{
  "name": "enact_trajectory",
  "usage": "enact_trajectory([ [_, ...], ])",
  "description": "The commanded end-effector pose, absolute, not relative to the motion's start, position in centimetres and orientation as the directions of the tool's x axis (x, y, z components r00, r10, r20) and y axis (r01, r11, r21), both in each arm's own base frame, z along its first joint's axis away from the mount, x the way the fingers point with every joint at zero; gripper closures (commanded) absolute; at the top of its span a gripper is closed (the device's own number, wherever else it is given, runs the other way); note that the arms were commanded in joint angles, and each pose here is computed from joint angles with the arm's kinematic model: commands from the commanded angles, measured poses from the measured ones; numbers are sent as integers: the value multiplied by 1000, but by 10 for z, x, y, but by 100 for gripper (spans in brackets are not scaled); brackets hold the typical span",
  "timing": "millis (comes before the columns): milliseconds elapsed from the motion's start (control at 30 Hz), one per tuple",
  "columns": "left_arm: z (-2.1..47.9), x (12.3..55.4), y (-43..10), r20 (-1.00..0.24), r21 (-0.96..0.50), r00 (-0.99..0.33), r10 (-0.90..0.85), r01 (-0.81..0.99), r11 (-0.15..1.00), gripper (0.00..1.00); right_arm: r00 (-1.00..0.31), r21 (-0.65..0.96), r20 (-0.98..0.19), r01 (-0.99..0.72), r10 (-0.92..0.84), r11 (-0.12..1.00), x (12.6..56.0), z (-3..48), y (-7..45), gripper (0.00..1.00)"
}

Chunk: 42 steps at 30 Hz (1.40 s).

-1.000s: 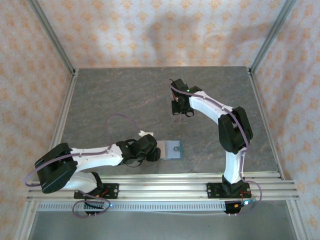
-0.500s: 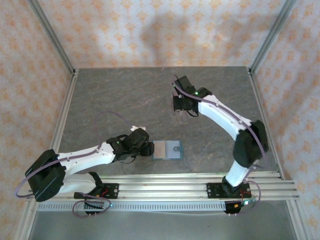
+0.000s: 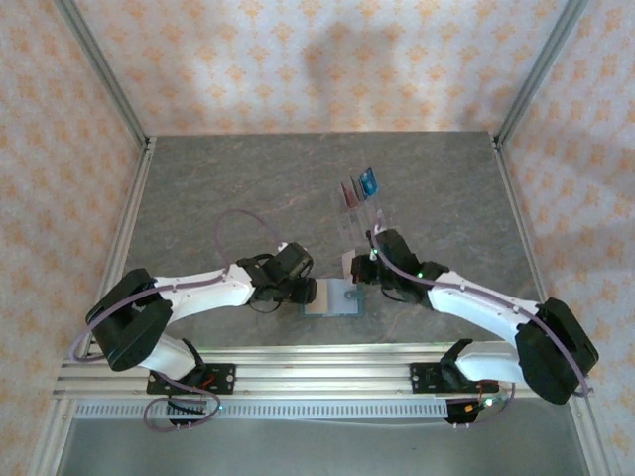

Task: Put the credit cards into the card holder
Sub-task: Insert the credit card into the card slot.

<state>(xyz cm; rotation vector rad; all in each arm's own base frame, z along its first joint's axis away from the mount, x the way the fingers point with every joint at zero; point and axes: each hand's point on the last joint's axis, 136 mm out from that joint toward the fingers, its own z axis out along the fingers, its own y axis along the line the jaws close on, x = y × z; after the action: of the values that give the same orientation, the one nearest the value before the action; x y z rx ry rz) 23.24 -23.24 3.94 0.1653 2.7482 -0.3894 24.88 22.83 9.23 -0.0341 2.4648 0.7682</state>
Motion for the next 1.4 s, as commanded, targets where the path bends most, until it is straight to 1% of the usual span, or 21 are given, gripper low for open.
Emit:
enact_trajectory([
  [0,36,233,-230,-347,-209,-932,105,186,960,45,-798,700,-532,-226,283,677,255,123,254,100],
  [100,26,232,-229,-321,-187,-940,118,185,965,45,-797,745,-515,-234,315,625,250,121,257,100],
  [300,16,228,-226,-301,-182,-947,108,168,969,48,-814,769,-482,-217,322,602,244,107,259,100],
  [600,7,219,-218,-289,-188,-954,79,137,972,51,-823,765,-470,-201,318,612,243,91,258,100],
  [1367,6,216,-219,-294,-199,-953,72,135,971,52,-846,770,-430,-163,314,617,242,60,268,100],
])
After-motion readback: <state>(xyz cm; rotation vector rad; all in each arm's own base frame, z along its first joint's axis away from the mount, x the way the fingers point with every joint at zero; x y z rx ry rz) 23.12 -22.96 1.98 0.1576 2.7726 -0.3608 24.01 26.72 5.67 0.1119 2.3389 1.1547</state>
